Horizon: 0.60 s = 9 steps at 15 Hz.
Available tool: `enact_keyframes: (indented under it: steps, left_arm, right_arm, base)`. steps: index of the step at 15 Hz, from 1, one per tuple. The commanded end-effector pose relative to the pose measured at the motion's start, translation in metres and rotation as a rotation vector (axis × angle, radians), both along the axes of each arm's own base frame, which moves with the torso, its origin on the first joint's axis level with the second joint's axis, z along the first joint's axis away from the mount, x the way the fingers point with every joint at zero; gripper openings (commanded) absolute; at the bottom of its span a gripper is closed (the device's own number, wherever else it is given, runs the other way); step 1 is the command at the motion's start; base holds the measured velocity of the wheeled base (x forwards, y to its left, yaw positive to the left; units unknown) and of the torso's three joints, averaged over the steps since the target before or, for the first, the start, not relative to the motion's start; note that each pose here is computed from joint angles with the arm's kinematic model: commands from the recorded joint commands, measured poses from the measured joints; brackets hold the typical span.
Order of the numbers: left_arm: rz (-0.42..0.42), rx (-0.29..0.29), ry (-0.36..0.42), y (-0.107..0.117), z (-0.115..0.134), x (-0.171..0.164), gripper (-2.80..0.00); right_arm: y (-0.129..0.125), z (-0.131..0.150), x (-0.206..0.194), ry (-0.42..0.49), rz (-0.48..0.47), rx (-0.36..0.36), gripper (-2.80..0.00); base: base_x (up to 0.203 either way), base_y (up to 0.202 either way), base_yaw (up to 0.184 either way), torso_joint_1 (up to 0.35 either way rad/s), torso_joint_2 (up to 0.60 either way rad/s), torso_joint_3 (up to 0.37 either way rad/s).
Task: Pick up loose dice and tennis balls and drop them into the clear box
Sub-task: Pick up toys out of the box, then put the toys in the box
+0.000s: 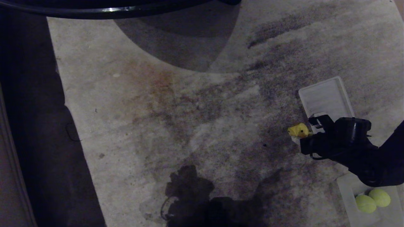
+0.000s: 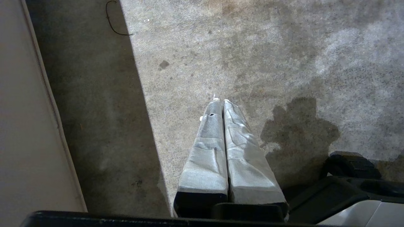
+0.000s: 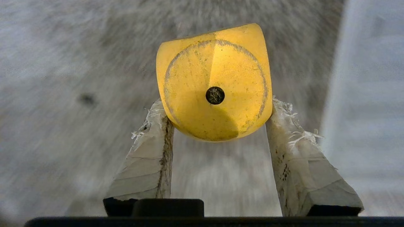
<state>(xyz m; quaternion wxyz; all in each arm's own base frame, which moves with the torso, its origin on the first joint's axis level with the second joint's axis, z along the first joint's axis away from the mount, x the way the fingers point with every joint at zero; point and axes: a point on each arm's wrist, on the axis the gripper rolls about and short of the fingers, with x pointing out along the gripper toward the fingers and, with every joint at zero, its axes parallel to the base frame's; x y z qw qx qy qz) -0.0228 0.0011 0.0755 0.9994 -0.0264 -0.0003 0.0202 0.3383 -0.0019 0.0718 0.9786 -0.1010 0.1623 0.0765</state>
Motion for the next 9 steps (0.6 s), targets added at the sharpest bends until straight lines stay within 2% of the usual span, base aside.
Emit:
enact_keyframes:
  steps: [1,4,7,9]
  left_arm:
    - [0.001,-0.001,0.003,0.000,0.000,0.000,-2.80]
    - [0.001,-0.001,0.003,0.000,0.000,0.000,-2.80]
    - [0.001,-0.001,0.003,0.000,0.000,0.000,-2.80]
    - [0.001,-0.001,0.003,0.000,0.000,0.000,-2.80]
  right_arm:
    - [-0.004,0.047,-0.041,-0.072,-0.015,-0.002,-2.80]
    - [-0.009,0.075,-0.100,-0.053,-0.043,-0.002,-2.80]
    - [-0.014,0.084,-0.151,0.000,-0.089,0.007,-2.80]
    - [-0.016,0.094,-0.174,-0.034,-0.124,0.025,-2.80]
  base:
    - [0.000,0.000,0.000,0.000,0.00,0.000]
    - [0.000,0.000,0.000,0.000,0.00,0.000]
    - [0.000,0.000,0.000,0.000,0.00,0.000]
    - [0.000,0.000,0.000,0.000,0.00,0.000]
